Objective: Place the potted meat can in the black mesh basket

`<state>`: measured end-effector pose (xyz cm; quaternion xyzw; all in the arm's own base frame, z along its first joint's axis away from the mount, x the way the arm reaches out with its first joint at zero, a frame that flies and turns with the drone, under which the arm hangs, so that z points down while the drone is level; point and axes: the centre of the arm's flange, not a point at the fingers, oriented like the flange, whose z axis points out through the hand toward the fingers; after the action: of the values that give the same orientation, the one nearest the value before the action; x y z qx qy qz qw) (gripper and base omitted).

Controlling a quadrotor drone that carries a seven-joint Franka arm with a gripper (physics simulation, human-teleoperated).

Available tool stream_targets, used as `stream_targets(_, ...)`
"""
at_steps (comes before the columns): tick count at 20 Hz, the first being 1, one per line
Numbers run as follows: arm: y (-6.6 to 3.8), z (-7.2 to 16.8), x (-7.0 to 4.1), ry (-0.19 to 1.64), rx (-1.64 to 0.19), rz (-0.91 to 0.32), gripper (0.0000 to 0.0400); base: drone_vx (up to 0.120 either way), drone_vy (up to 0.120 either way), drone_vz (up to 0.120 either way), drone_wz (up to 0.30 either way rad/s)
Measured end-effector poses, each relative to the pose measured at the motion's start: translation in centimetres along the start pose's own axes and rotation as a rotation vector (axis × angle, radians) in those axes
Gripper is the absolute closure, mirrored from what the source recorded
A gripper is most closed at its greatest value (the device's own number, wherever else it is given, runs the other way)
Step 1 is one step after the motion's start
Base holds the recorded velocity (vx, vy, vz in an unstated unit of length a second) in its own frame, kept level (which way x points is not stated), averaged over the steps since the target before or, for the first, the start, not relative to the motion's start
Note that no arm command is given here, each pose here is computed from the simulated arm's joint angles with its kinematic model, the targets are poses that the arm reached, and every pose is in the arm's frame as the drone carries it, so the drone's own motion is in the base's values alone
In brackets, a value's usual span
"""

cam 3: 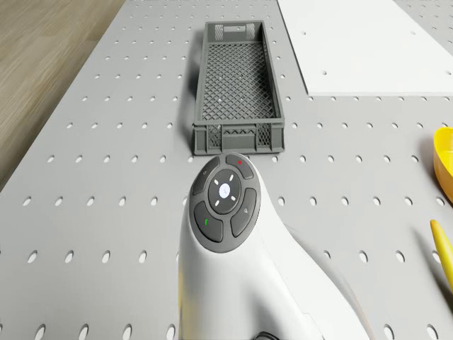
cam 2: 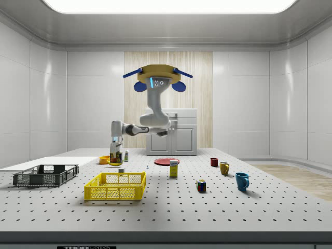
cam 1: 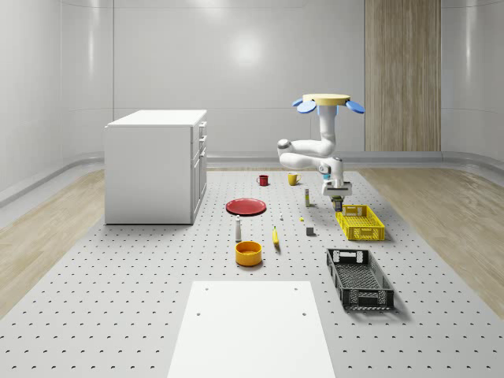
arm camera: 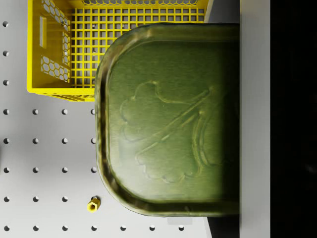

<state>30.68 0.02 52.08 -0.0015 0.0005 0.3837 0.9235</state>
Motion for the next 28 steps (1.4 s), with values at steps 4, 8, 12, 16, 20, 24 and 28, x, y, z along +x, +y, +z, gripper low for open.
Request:
stream_targets(4,0.00,0.00,0.00,0.000,0.000,0.000,0.0118,0.120,0.000,-0.020,0.000)
stream_targets(8,0.00,0.00,0.00,0.000,0.000,0.000,0.0118,0.120,0.000,-0.100,0.000)
stream_targets(12,0.00,0.00,0.00,0.000,0.000,0.000,0.0118,0.120,0.050,0.000,0.000)
stream_targets(16,0.00,0.00,0.00,0.000,0.000,0.000,0.0118,0.120,0.000,0.000,0.000)
stream_targets(20,0.00,0.00,0.00,0.000,0.000,0.000,0.0118,0.120,0.000,-0.090,0.000)
stream_targets(24,0.00,0.00,0.00,0.000,0.000,0.000,0.0118,0.120,0.000,-0.050,0.000)
stream_targets(28,0.00,0.00,0.00,0.000,0.000,0.000,0.0118,0.120,0.000,0.000,0.000)
